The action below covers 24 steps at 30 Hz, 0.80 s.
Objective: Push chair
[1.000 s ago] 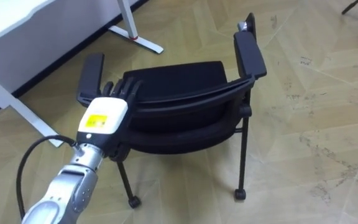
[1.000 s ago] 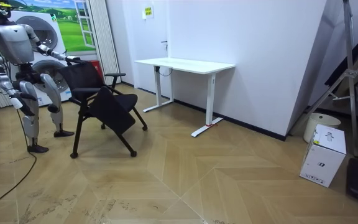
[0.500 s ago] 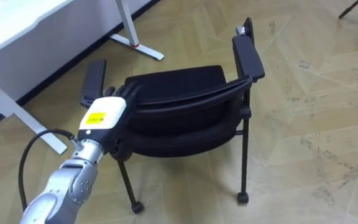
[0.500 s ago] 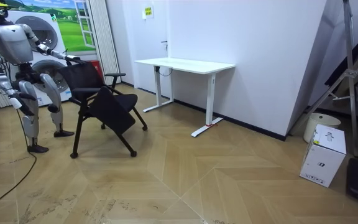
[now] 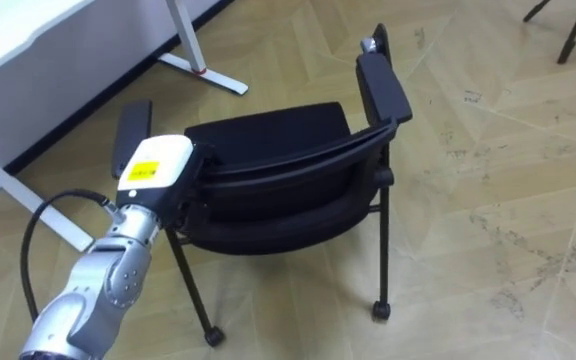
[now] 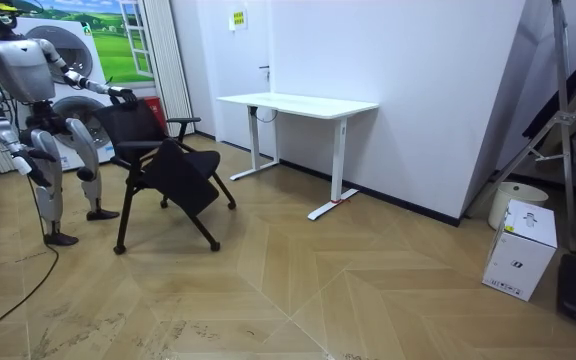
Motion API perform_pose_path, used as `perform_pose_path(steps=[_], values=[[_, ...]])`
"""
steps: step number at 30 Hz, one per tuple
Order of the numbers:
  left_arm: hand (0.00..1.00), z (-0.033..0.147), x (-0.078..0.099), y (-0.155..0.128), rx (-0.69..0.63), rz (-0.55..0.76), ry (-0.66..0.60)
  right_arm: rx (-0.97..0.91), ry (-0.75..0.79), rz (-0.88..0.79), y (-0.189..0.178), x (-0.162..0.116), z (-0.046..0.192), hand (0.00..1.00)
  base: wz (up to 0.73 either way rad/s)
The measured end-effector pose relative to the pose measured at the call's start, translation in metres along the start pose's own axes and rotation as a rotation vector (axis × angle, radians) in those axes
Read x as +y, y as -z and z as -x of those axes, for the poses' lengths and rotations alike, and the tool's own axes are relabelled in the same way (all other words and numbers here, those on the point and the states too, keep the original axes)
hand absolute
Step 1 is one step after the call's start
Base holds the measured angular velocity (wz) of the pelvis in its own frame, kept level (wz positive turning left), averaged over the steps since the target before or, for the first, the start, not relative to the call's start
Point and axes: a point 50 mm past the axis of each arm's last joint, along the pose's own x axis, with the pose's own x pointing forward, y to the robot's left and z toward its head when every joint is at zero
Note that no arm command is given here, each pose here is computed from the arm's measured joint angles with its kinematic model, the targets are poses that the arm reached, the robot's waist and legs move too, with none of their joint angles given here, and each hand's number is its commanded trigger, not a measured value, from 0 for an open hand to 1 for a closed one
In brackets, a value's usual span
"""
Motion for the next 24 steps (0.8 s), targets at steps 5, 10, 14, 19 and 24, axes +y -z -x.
perform_pose_path(steps=[5, 10, 14, 19, 24], values=[[1.0, -0.001, -0.001, -0.002, -0.013, 0.002, 0.013, -0.001, 0.007, 0.0, 0.0, -0.001, 0.0, 0.0, 0.0], [1.0, -0.001, -0.004, -0.006, -0.02, 0.017, 0.026, -0.011, 0.024, 0.005, -0.003, -0.003, 0.0, 0.0, 0.0], [1.0, -0.001, -0.005, -0.006, -0.019, 0.02, 0.031, -0.057, 0.066, 0.085, -0.018, -0.004, -0.001, 0.0, 0.0], [1.0, -0.001, -0.006, -0.009, -0.039, 0.026, 0.029, -0.264, 0.17, 0.365, -0.077, -0.004, 0.002, 0.0, 0.0], [1.0, -0.001, -0.006, -0.009, -0.035, 0.025, 0.032, -0.598, 0.321, 0.628, -0.151, 0.005, 0.029, 0.0, -0.09]])
